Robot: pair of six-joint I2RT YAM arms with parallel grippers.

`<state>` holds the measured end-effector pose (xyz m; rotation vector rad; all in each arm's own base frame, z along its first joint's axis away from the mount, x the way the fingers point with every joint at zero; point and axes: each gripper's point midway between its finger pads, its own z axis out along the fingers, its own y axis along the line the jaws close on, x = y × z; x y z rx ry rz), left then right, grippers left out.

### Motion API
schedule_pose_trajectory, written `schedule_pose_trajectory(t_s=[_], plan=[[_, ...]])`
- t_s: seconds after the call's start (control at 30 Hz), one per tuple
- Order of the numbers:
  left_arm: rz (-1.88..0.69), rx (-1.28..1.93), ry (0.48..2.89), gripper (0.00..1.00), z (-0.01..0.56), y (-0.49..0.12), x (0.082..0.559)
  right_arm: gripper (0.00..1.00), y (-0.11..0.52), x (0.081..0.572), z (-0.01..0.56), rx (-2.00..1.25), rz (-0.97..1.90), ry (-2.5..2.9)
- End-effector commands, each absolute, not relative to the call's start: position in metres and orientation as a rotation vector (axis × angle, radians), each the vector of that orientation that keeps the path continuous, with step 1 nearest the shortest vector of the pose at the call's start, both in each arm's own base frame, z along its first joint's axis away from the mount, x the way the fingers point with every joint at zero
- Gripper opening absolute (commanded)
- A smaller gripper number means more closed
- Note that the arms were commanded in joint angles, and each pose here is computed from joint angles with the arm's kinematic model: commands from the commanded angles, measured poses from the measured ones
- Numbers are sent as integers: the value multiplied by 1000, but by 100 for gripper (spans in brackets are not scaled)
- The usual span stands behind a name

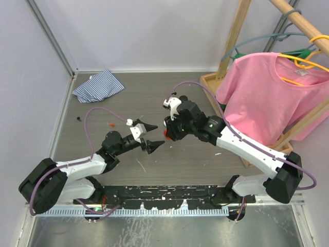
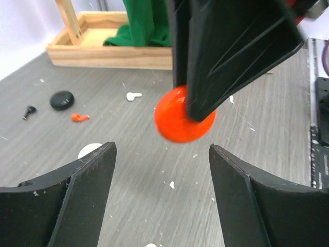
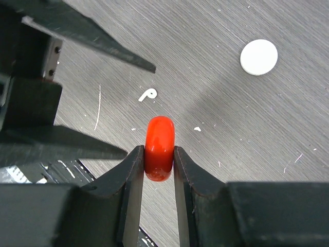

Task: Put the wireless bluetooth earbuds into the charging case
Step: Pick up the charging case at the center of the board.

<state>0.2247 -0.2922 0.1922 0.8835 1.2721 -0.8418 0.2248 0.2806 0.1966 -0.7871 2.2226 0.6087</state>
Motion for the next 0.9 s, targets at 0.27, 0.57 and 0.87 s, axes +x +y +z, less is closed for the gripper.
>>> schedule_pose_trajectory(t_s=[0.27, 0.57, 0.87], plan=[[-1196, 966, 1239, 72, 199, -296, 210, 7, 283, 206, 243, -1003, 728, 1993], [-1319, 941, 1156, 62, 217, -292, 204, 7, 296, 192, 246, -1138, 832, 1868], [-1377, 957, 1153, 56, 220, -292, 200, 7, 304, 190, 247, -1192, 868, 1786]])
